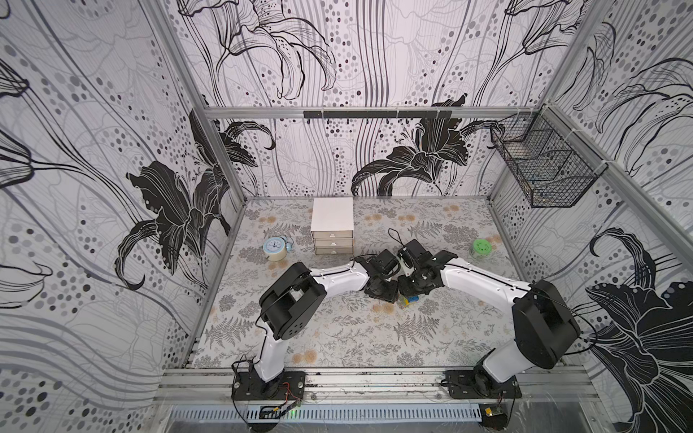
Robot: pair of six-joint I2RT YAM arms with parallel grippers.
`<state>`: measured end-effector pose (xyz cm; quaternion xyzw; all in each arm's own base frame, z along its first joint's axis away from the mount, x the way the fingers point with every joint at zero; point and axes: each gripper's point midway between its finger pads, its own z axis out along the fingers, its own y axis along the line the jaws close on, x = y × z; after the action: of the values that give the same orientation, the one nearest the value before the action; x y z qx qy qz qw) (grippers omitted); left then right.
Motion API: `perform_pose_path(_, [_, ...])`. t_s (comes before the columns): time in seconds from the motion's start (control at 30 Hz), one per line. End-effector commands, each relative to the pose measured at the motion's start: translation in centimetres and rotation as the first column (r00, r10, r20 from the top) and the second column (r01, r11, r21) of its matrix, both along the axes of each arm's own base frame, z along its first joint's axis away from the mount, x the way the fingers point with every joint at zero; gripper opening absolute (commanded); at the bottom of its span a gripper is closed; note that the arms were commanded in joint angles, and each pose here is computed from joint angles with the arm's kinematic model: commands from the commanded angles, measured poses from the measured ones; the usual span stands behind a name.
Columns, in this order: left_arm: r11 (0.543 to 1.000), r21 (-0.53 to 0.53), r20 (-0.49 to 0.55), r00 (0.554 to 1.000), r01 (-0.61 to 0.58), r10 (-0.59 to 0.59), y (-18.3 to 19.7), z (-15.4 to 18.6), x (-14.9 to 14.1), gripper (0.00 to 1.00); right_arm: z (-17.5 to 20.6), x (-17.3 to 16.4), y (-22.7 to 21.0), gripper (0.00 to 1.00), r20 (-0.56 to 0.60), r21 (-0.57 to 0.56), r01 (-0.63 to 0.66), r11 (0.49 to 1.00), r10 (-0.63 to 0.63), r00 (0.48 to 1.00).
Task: Assemble the number 5 with lego
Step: Adjust the lego brick at the center of the board.
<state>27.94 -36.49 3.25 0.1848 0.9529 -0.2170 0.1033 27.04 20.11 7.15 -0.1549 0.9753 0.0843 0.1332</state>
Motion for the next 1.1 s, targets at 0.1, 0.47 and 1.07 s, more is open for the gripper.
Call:
perform_pose_path(0.1, [0.999, -0.026, 0.015, 0.999, 0.040, -0.039, -0.4, 1.4, -0.6, 0.50, 1.5, 0.4, -0.2, 0.25, 0.017, 0.001, -0.017, 1.000, 0.017, 1.000])
perform_pose_path(0.47, [0.993, 0.021, 0.062, 0.992, -0.114, 0.113, 7.3, 3.3, -1.2, 0.52, 2.8, 2.1, 1.8, 0.25, 0.016, -0.002, -0.144, 0.990, 0.144, 0.989])
perform_pose_path(1.07, [0.967, 0.023, 0.093, 0.963, -0.256, 0.252, 13.6, 3.7, 0.2, 0.52, 0.8, 2.8, 4.4, 0.26, -0.135, -0.015, -0.424, 0.906, 0.418, 0.898])
